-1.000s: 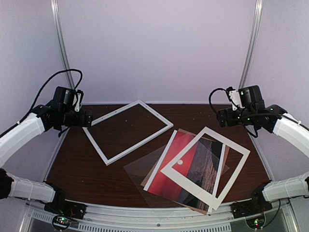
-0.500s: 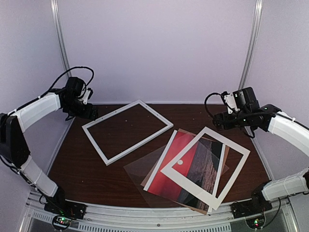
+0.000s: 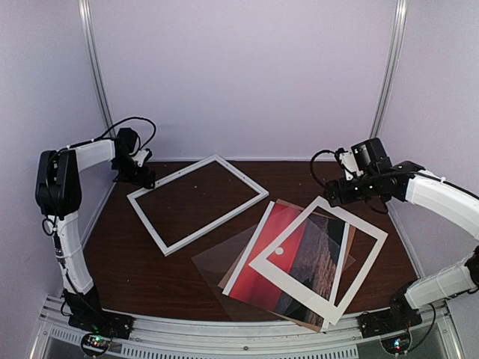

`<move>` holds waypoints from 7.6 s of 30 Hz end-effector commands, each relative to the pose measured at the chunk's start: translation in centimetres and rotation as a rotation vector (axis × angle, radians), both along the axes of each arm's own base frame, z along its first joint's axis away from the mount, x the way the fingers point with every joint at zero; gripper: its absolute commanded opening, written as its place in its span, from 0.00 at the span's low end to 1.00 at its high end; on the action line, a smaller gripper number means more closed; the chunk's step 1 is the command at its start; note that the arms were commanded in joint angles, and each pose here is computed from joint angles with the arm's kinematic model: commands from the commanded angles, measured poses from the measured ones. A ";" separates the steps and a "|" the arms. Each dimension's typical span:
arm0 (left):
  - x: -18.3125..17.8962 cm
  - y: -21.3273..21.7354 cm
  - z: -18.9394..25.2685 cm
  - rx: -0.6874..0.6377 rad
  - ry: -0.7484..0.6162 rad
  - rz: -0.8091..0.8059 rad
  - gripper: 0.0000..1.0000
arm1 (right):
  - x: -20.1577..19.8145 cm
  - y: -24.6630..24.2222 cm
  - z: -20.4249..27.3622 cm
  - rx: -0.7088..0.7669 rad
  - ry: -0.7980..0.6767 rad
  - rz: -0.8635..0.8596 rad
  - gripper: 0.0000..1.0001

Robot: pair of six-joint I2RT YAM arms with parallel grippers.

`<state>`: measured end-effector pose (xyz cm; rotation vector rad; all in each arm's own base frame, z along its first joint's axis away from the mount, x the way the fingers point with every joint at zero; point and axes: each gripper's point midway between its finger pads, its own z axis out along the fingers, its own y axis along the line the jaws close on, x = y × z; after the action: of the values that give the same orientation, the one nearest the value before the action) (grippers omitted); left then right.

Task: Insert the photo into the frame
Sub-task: Move the frame body to the center of the board, then move the glass panel to the center of the board, then move the frame body to the center of the board.

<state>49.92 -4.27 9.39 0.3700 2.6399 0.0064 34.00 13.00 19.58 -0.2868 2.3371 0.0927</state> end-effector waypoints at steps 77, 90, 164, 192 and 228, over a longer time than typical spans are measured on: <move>1.2 -2.6 -4.5 0.002 0.107 -0.140 0.77 | -11.2 12.7 -16.0 -0.047 0.504 0.337 0.84; 3.2 -4.1 -7.9 -0.038 0.119 -0.243 0.76 | -10.8 7.9 -19.3 -0.171 0.622 0.184 0.70; -14.9 0.5 -5.3 0.077 0.407 -0.080 0.54 | -17.1 21.0 -16.8 -0.589 0.348 0.509 0.93; -13.8 -4.8 -5.8 -0.182 0.421 -0.072 0.64 | -13.7 11.4 -13.1 -0.258 0.412 0.311 0.92; -16.8 -3.1 -8.3 -0.008 0.472 0.094 0.11 | 0.3 -0.1 -13.2 0.199 0.422 -0.211 0.75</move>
<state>35.43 -9.42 1.65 0.2986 3.0507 -0.2346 34.10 12.64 6.99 0.0983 2.7302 0.2837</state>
